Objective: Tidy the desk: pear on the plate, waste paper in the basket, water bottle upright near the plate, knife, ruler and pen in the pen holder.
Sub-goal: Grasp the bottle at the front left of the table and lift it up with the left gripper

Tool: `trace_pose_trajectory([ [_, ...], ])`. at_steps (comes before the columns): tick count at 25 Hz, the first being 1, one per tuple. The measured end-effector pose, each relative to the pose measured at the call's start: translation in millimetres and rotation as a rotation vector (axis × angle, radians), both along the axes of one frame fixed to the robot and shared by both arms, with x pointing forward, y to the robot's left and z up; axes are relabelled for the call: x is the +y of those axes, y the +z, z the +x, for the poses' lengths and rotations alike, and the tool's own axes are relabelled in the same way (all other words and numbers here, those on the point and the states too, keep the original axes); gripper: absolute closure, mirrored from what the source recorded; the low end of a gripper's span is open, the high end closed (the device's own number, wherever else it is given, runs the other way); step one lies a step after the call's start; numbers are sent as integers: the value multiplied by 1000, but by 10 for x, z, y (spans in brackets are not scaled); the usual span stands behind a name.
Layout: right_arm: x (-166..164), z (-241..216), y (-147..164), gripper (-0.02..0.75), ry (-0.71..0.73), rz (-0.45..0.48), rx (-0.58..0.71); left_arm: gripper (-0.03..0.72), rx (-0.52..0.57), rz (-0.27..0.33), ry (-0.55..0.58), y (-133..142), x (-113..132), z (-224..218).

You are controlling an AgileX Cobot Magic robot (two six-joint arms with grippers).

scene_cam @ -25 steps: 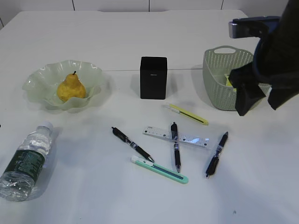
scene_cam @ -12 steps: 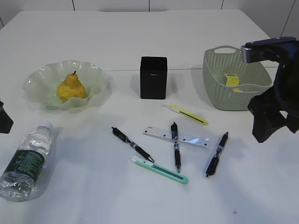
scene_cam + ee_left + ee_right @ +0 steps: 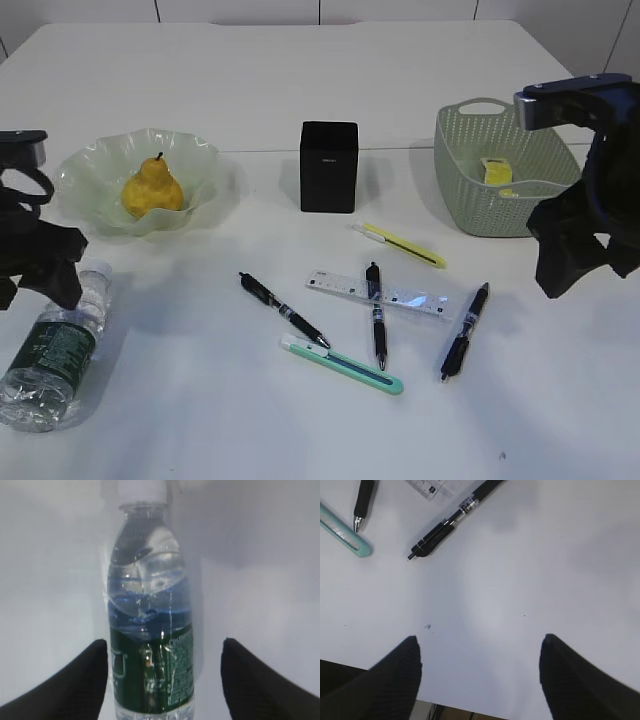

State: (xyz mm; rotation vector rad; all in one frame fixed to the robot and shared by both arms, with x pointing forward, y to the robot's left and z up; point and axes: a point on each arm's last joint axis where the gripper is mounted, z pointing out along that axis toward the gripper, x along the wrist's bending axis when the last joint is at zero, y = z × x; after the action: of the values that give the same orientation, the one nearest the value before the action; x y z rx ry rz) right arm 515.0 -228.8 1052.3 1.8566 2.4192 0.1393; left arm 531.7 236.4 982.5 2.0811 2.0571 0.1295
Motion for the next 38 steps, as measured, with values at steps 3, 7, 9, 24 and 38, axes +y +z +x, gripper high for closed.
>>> trace_pose_trajectory([
  [3,1,4,1,195,0,1,-4,170,4,1,2,-60,-27,133],
  [7,1,4,0,195,8,0,-4,103,22,3,17,-179,-45,225],
  [9,1,4,0,195,10,-1,-4,92,25,10,38,-226,-39,247],
  [24,5,19,3,195,11,4,-21,91,59,47,82,-499,-25,337],
  [38,6,25,4,195,13,5,-28,132,93,57,80,-760,-36,397],
])
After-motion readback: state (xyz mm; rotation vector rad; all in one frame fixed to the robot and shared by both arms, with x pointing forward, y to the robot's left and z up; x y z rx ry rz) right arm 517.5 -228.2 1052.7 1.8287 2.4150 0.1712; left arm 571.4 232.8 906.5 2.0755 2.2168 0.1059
